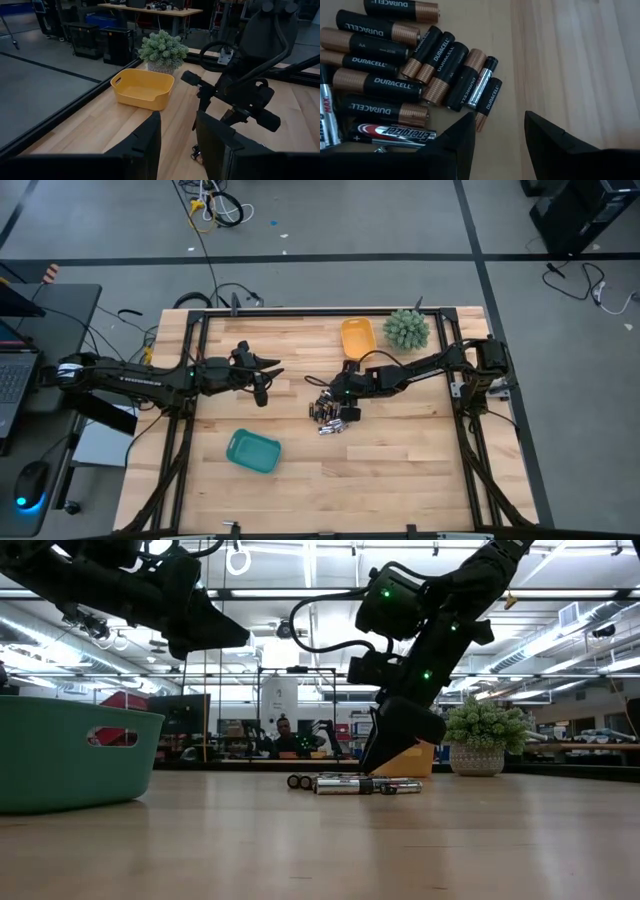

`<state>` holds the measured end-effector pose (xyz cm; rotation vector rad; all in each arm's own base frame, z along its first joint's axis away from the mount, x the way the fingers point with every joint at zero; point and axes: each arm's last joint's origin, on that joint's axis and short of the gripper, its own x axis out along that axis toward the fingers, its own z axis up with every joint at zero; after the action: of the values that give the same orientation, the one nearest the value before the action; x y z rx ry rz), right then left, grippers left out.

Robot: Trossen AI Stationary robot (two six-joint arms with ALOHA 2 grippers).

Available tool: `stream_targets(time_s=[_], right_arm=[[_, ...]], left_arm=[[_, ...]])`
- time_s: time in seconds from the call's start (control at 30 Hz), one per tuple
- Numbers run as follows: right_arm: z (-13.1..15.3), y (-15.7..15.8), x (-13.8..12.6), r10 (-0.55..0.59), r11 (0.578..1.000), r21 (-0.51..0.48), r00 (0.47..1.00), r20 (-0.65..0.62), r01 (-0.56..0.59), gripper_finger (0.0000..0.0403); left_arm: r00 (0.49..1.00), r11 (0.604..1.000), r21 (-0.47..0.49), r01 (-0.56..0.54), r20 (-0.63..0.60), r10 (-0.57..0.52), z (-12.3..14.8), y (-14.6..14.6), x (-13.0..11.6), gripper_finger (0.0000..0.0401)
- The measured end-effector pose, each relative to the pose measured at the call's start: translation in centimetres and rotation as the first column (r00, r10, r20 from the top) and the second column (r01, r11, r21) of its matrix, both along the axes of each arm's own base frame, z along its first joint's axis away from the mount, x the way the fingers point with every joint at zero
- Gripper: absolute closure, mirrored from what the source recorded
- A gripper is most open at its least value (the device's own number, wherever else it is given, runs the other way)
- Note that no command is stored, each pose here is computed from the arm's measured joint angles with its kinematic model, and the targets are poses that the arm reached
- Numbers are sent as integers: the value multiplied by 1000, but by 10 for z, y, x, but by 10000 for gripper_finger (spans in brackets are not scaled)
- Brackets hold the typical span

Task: Sort batteries
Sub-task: Put the black battery into the yellow bin

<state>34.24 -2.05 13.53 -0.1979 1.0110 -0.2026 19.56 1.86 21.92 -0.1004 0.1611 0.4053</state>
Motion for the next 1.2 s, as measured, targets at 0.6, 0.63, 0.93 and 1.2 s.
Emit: stream_targets(time_s=[0.6,0.63,0.93,1.2], right_arm=[[-1,0,0,-2,1000,0,1000,3,2,247],[-1,0,-1,-2,1000,0,1000,5,2,247],[-8,0,-4,-6,1000,2,1000,30,6,247],[-14,0,-9,-3,1000,6,999,33,3,247]], left_arm=[[1000,1000,-1,0,-30,0,-3,0,-1,282],[1000,1000,-1,0,-31,0,-3,0,-1,282],[999,1000,-1,0,-37,0,-3,0,-1,282],[999,1000,-1,0,-35,0,-3,0,-1,282]])
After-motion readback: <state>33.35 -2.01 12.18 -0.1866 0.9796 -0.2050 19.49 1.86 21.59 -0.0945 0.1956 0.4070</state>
